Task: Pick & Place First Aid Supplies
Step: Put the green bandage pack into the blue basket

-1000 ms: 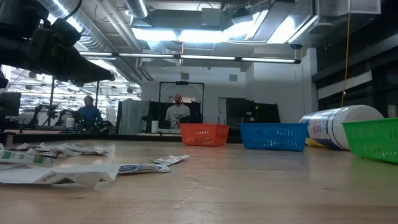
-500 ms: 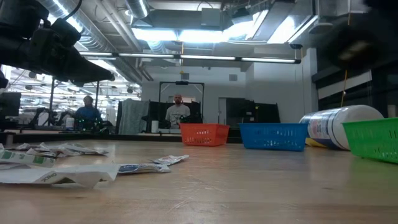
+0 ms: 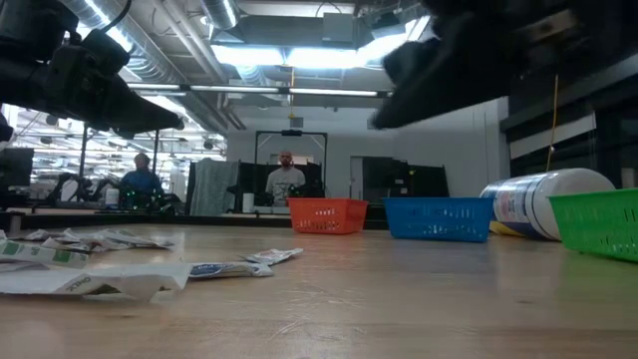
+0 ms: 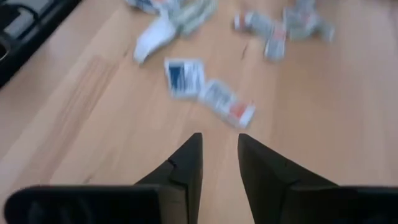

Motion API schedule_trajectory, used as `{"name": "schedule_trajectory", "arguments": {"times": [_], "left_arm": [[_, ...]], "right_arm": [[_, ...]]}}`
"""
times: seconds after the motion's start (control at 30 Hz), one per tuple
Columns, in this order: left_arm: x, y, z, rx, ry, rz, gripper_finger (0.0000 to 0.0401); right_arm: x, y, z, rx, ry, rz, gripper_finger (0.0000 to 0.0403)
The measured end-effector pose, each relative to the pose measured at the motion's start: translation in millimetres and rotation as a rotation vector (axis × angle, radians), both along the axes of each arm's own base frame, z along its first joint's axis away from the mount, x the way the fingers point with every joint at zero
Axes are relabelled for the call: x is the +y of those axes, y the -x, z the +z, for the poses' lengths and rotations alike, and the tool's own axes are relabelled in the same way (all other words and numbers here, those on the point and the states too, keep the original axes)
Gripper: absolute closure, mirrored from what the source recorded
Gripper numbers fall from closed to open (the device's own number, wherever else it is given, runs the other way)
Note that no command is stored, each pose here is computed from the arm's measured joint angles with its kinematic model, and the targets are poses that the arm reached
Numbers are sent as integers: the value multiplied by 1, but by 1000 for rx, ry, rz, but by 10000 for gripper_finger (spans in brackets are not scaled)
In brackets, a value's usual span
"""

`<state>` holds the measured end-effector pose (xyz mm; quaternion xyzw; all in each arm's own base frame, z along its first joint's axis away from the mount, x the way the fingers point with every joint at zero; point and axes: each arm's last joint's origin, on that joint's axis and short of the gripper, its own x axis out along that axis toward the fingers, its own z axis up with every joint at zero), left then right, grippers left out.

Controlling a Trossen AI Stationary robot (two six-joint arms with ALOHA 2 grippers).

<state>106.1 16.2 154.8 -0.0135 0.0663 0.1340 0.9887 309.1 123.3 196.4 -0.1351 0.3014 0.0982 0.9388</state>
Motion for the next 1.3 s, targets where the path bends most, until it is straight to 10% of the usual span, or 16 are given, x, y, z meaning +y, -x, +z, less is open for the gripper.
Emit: {"name": "schedule_trajectory", "arguments": {"times": [0.47,1.3], "left_arm": [[0,0,0,0,0,0,308],[0,0,0,1,0,0,310]], "right_arm": [[14,-68,-37,-331,166,229,301],[7,-155,-41,-295,326,571,301]]}}
